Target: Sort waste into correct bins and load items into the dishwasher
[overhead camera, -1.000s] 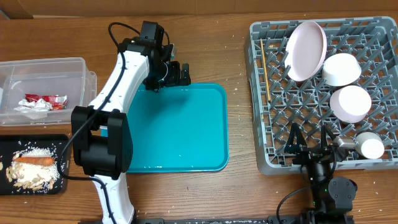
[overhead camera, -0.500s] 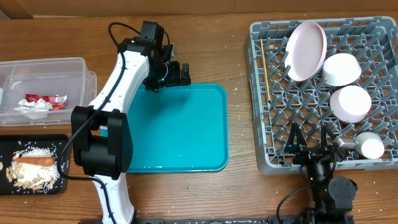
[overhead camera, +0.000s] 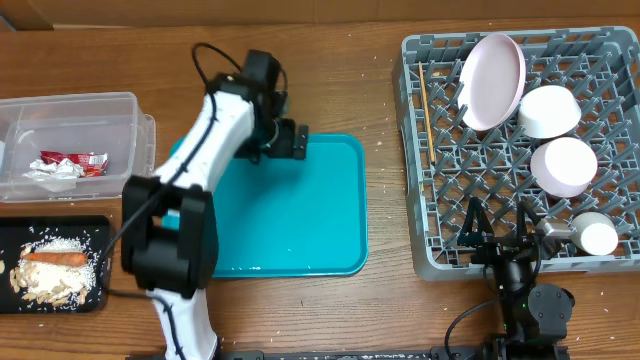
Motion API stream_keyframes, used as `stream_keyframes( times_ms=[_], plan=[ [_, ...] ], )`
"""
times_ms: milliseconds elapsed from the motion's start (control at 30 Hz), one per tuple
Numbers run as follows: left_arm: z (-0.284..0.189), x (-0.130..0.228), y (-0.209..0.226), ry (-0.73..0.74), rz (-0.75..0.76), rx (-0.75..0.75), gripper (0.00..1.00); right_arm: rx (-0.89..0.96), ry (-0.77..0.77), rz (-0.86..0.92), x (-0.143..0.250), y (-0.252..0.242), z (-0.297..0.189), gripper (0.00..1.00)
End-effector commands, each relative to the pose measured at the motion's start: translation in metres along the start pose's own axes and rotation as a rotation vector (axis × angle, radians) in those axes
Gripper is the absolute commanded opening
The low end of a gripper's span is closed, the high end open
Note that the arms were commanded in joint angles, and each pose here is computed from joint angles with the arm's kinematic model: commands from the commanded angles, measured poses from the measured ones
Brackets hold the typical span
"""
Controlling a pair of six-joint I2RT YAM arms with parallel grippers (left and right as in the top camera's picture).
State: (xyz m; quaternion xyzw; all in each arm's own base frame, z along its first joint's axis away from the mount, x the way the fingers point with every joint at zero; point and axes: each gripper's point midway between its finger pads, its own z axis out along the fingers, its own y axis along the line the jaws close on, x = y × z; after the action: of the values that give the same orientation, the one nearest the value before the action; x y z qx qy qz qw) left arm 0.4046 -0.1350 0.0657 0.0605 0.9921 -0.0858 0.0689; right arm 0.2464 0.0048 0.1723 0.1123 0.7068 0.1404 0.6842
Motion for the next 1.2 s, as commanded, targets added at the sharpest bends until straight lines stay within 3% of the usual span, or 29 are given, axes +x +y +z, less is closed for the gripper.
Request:
stream_keyframes(
  times_ms=[0,333,500,700,900,1167],
  plan=[
    [-0.049,0.016,-0.011,-0.152,0.146,-0.01,1.0,0.004,-0.006,-0.004,0.001,-0.001,0.0,1.0],
    [-0.069,0.094,0.006,-0.517,0.177,0.008,1.0,0.004,-0.006,-0.004,0.001,-0.001,0.0,1.0],
    [-0.072,0.107,0.008,-0.681,0.186,0.032,1.0,0.004,-0.006,-0.004,0.001,-0.001,0.0,1.0],
    [-0.065,0.116,0.011,-0.729,0.133,0.061,1.0,0.004,-0.006,-0.004,0.001,-0.001,0.0,1.0],
    [-0.089,0.129,0.013,-0.865,0.139,0.065,1.0,0.004,-0.006,-0.004,0.001,-0.001,0.0,1.0],
    [-0.081,0.145,0.032,-1.01,0.106,0.05,1.0,0.004,-0.006,-0.004,0.001,-0.001,0.0,1.0]
  ],
)
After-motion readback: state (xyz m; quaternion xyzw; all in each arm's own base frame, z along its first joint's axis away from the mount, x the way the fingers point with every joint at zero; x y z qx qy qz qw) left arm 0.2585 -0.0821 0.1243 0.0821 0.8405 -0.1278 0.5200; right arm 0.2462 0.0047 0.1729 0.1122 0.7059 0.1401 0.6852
